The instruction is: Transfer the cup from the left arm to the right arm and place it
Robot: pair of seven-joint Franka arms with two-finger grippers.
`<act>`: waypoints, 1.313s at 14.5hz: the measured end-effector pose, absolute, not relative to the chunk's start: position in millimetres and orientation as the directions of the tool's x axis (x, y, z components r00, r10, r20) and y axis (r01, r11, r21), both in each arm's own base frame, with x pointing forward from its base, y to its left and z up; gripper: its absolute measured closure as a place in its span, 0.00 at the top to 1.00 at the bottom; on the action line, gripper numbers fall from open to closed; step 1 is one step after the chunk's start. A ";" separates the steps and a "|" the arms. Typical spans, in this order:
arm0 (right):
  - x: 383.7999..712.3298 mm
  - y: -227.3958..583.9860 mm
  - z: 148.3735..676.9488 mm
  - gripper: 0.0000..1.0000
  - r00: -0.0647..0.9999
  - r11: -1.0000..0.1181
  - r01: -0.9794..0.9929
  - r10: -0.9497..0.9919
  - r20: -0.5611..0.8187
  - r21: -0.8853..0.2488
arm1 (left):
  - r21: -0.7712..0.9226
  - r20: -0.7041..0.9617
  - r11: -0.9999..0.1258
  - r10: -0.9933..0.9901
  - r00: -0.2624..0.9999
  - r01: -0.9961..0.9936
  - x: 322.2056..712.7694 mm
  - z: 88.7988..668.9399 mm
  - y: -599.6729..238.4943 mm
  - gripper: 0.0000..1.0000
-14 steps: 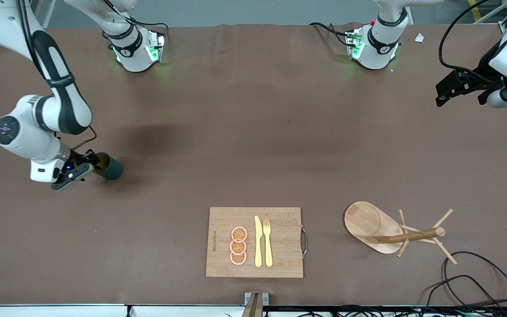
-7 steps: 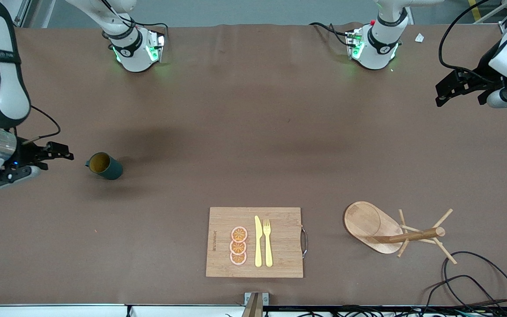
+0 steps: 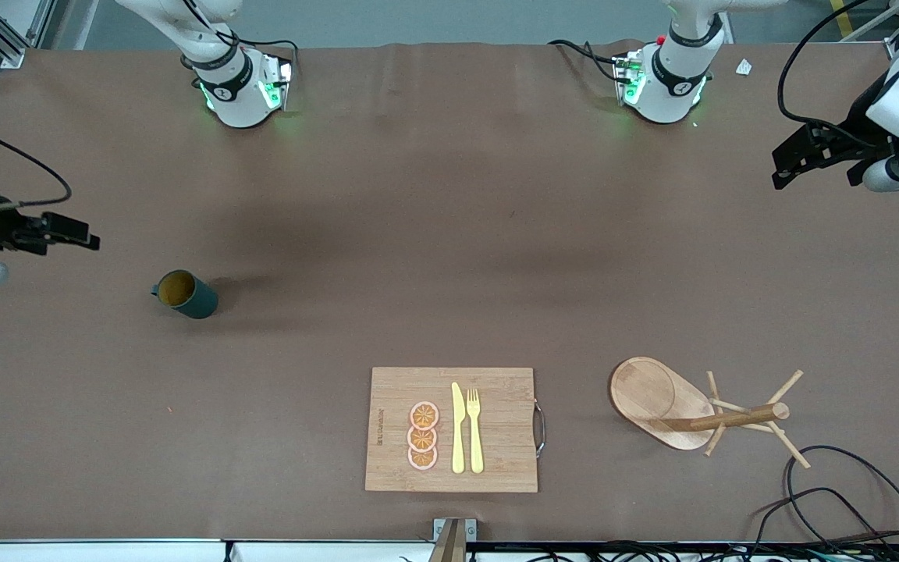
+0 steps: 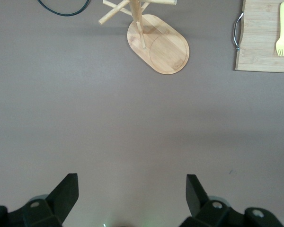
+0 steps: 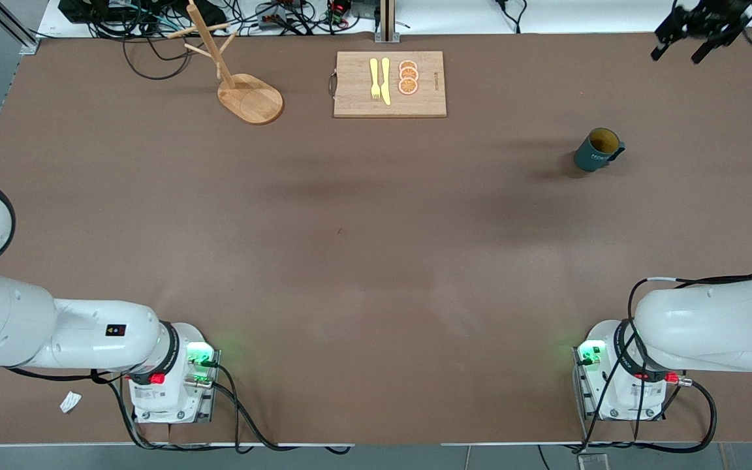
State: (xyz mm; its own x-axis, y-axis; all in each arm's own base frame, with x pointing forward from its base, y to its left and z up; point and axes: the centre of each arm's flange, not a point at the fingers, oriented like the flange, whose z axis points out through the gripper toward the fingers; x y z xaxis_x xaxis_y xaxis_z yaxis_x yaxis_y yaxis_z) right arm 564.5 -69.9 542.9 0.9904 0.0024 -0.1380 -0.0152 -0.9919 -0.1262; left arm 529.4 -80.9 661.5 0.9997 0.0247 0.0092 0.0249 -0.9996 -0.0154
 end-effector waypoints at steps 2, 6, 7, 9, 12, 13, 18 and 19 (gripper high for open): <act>562.6 -50.2 572.7 1.00 0.989 -0.995 -0.040 -0.028 -0.143 -0.087 | -0.015 0.009 -1.000 0.025 1.000 0.025 529.4 661.5 -80.9 1.00; 548.2 -19.9 605.1 1.00 0.989 -0.996 -0.069 -0.061 -0.137 -0.051 | -0.020 0.009 -0.999 0.025 1.000 0.025 529.5 661.2 -80.6 1.00; 543.4 -15.1 610.4 1.00 0.989 -0.997 -0.068 -0.061 -0.134 -0.048 | -0.032 0.013 -0.999 0.023 1.000 0.024 529.8 661.1 -80.6 1.00; 533.0 -5.8 619.7 1.00 0.991 -0.997 -0.054 -0.048 -0.122 -0.046 | -0.071 0.028 -0.997 0.000 1.000 0.002 529.4 661.2 -90.0 1.00; 508.5 12.8 629.3 1.00 0.996 -0.999 -0.032 -0.028 -0.088 -0.039 | -0.087 0.039 -0.996 -0.018 0.999 -0.014 528.9 661.3 -100.1 1.00; 498.1 19.3 628.9 1.00 0.997 -0.999 -0.026 -0.024 -0.067 -0.034 | -0.082 0.038 -0.997 -0.009 0.999 -0.006 529.8 661.2 -96.0 1.00; 476.0 29.8 618.5 1.00 0.999 -0.999 -0.024 -0.024 -0.024 -0.023 | -0.008 0.028 -0.998 0.062 0.998 0.062 536.6 659.8 -60.4 1.00; 476.2 29.1 616.8 1.00 0.999 -0.999 -0.027 -0.026 -0.025 -0.023 | -0.008 0.029 -0.998 0.065 0.997 0.065 537.0 659.8 -59.0 1.00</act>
